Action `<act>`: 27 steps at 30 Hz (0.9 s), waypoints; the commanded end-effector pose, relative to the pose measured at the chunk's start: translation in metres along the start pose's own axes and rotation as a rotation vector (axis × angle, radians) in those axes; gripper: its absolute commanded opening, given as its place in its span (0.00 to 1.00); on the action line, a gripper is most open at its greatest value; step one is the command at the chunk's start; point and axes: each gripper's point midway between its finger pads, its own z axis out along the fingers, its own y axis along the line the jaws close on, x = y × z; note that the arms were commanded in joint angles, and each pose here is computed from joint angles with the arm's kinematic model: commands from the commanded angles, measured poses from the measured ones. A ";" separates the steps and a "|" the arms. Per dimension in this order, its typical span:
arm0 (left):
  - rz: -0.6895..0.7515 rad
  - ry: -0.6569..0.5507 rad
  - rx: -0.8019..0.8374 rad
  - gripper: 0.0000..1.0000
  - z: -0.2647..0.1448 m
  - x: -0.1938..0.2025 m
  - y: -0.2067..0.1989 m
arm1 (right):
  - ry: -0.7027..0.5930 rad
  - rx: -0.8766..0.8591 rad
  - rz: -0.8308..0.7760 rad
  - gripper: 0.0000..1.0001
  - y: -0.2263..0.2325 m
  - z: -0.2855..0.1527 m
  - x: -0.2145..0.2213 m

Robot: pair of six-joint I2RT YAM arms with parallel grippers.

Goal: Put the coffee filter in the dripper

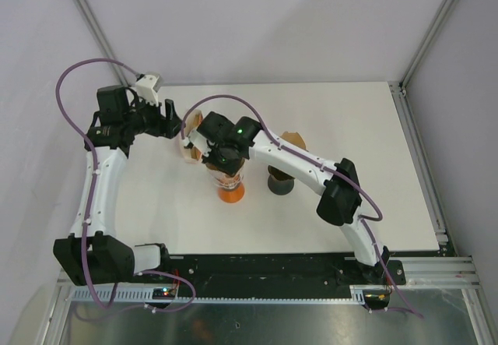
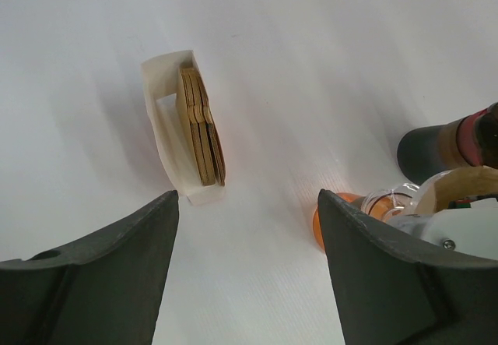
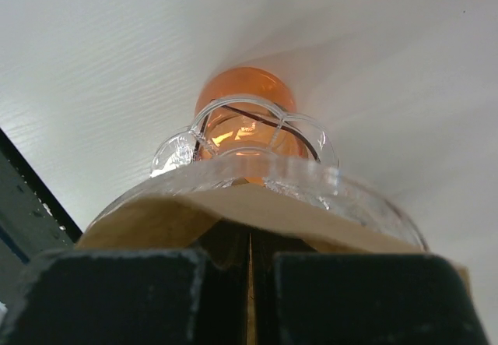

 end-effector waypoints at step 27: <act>0.015 -0.020 0.038 0.77 0.002 -0.005 -0.002 | -0.223 0.170 -0.047 0.46 -0.026 -0.084 -0.053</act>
